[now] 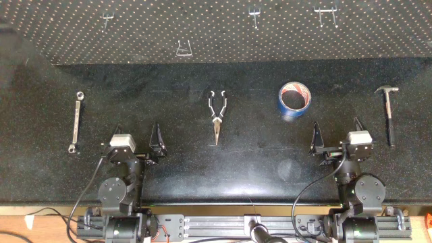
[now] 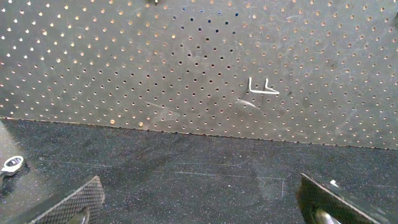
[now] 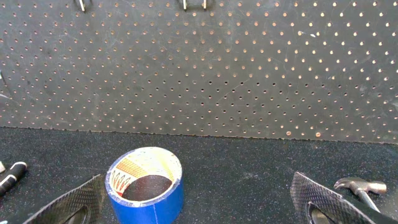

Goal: Place Tools Onto Pegboard

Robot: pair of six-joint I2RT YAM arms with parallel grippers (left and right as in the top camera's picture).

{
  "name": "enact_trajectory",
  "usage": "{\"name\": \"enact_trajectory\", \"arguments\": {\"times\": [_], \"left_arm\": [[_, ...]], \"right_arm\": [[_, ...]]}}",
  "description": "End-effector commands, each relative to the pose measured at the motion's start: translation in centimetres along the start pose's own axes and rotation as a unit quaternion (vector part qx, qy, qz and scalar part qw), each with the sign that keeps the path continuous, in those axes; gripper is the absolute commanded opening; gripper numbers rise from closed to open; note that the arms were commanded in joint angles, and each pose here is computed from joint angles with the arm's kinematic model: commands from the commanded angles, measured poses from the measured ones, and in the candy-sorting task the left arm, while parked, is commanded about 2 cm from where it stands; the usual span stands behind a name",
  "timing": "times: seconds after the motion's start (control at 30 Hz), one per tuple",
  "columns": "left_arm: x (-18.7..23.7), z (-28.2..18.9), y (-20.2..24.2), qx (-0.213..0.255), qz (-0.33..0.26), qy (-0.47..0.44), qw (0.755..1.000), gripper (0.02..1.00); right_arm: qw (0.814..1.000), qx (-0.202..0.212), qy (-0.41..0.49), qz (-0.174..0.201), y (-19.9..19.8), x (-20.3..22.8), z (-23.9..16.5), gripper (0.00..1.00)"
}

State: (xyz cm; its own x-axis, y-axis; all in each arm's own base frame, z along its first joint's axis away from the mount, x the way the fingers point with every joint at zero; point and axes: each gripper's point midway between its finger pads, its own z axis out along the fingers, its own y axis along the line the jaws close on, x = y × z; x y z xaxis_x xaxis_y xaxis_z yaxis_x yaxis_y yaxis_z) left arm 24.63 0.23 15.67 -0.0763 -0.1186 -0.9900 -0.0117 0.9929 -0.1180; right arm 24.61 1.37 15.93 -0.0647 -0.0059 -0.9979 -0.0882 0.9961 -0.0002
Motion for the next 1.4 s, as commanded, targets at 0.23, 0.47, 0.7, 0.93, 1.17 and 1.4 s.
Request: {"name": "enact_trajectory", "arguments": {"times": [0.23,0.47,0.7,0.93,1.17,1.4], "left_arm": [[-5.3,2.7,5.2,-0.091,0.065,0.173,0.979,0.993],[-0.5,2.5,15.4,-0.124,0.051,0.498,0.856,0.993],[3.2,5.9,23.5,-0.109,0.018,0.629,0.77,0.993],[8.3,7.1,25.6,-0.082,0.014,0.686,0.723,0.993],[10.3,6.9,25.7,-0.052,0.038,0.709,0.702,0.996],[11.3,6.9,25.8,-0.045,0.036,0.715,0.696,0.996]], "right_arm": [[1.0,-0.006,-0.003,-0.004,0.2,-0.1,-0.1,0.976],[1.0,-0.006,-0.003,-0.004,0.2,-0.1,-0.1,0.976],[1.0,-0.006,-0.003,-0.004,0.2,-0.1,-0.1,0.974],[1.0,-0.006,-0.003,-0.004,0.2,-0.1,-0.1,0.976],[1.0,-0.005,-0.003,-0.004,0.1,-0.1,-0.1,0.976],[1.0,-0.005,-0.003,-0.004,0.1,-0.1,-0.1,0.976]]}}
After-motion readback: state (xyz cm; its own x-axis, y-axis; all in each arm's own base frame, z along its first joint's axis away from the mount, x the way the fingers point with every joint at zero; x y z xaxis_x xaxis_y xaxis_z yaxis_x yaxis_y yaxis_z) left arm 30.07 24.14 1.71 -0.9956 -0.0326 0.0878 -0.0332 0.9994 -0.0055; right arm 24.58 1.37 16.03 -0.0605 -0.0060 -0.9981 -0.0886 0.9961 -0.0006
